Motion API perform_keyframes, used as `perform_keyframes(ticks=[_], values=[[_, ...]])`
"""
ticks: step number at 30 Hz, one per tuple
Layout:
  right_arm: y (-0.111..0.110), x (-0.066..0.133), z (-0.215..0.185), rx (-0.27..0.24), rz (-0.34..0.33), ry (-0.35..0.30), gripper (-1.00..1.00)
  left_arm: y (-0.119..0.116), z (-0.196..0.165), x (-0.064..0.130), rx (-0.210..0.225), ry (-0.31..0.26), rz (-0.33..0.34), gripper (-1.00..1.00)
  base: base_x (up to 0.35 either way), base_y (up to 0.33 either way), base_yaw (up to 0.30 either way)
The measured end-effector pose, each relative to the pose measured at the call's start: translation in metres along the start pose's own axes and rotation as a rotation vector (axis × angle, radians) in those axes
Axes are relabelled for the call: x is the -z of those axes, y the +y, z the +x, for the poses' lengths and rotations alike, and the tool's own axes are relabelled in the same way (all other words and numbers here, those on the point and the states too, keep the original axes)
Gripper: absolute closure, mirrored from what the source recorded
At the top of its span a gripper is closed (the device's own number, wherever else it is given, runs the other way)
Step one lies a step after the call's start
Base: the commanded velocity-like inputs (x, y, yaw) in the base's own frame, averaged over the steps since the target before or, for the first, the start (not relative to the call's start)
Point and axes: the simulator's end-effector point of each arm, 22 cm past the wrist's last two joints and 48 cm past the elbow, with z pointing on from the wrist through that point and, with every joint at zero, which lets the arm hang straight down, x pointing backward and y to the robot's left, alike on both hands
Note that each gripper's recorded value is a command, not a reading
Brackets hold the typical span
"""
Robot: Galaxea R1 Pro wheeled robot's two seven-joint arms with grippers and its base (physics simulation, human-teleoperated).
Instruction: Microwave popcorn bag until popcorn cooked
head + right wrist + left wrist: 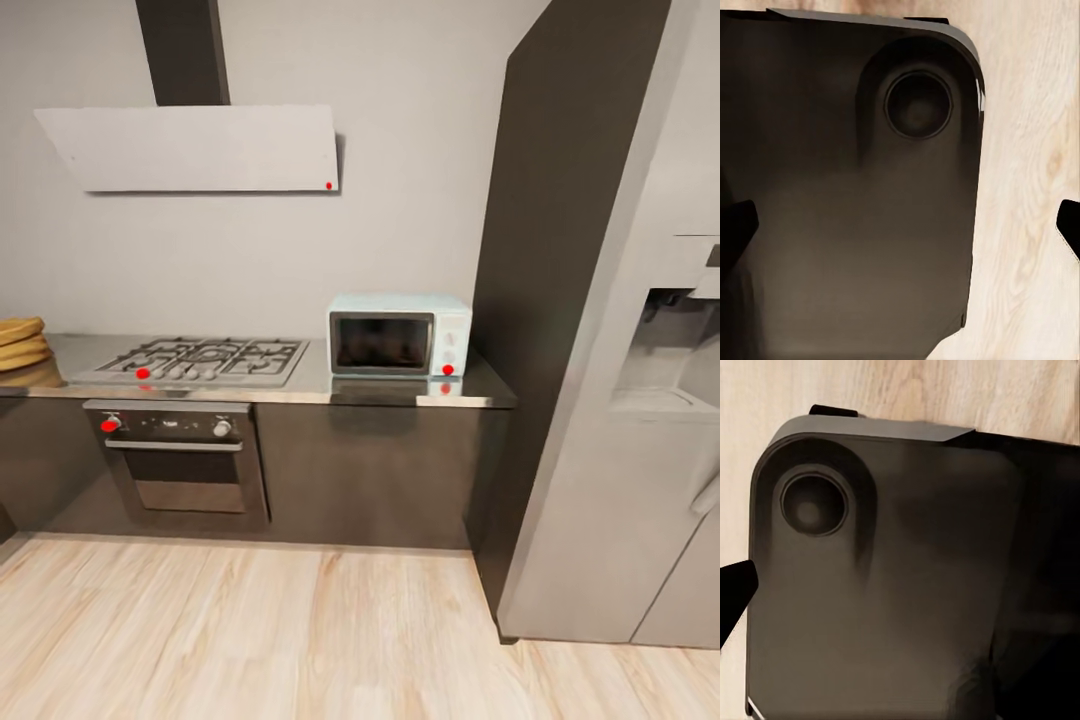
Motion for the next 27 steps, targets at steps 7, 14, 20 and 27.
perform_keyframes(ticks=[7, 14, 20, 27], values=[[0.0000, 0.0000, 0.0000, 0.000, 0.000, 0.000, -1.00, 0.0000, -0.0001, 0.0000, 0.000, 0.000, 0.000, -1.00, 0.289, 0.000, 0.000], [0.0000, 0.0000, 0.0000, 0.000, 0.000, 0.000, -1.00, 0.0000, 0.0000, 0.0000, 0.000, 0.000, 0.000, -1.00, 0.289, 0.000, 0.000], [0.0010, 0.0000, 0.0000, 0.001, -0.001, 0.000, -1.00, 0.0000, 0.0002, 0.0000, 0.000, 0.001, 0.000, -1.00, 0.289, 0.000, 0.000], [0.0012, 0.0000, 0.0000, 0.001, -0.002, 0.000, -1.00, 0.0001, 0.0006, 0.0000, 0.000, 0.001, 0.000, -1.00, 0.289, 0.000, 0.000]])
